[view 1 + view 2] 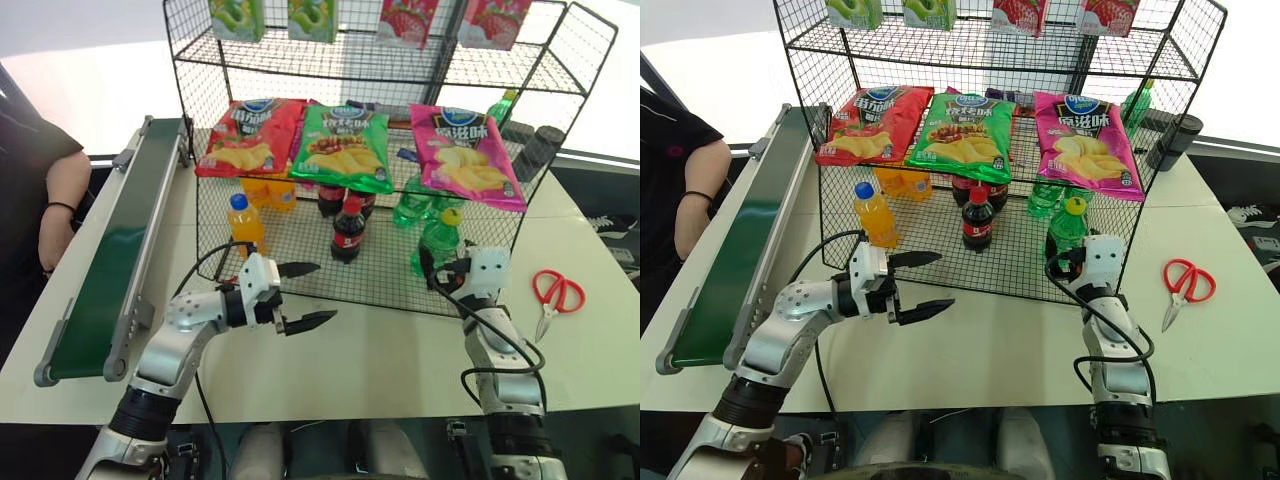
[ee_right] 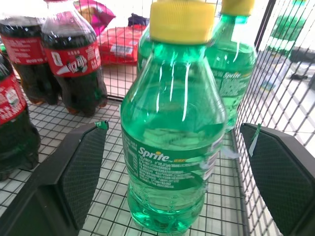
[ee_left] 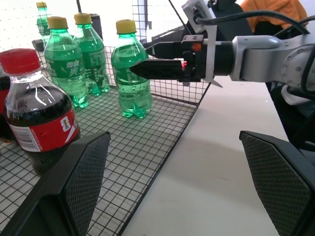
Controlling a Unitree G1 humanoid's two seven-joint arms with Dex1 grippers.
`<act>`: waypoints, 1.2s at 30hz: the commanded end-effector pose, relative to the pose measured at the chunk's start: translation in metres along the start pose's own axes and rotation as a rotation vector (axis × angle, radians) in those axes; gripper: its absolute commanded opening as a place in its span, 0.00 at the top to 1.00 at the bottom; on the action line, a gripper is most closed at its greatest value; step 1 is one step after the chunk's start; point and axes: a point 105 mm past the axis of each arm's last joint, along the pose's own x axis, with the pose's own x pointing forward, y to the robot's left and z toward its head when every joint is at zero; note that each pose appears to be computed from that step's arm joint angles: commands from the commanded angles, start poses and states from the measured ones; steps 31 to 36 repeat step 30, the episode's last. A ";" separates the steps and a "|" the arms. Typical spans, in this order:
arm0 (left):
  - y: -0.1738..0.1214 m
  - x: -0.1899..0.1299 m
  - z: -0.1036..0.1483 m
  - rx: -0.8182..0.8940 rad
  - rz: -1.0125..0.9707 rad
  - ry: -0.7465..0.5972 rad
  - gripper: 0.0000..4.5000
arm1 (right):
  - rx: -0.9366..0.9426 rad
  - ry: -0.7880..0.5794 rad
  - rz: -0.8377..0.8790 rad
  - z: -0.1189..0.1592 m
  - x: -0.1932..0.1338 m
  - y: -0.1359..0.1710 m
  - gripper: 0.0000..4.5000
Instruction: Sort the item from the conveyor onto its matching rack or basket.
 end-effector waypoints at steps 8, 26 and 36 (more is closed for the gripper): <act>0.022 -0.029 -0.002 0.052 0.165 0.033 0.00 | -0.152 -0.060 0.271 0.034 -0.039 0.025 0.01; 0.043 -0.116 -0.033 -0.027 0.453 0.207 0.00 | -0.135 0.086 0.448 0.035 -0.093 -0.014 0.01; 0.041 -0.116 -0.035 -0.030 0.437 0.208 0.00 | -0.137 0.088 0.449 0.035 -0.092 -0.015 0.01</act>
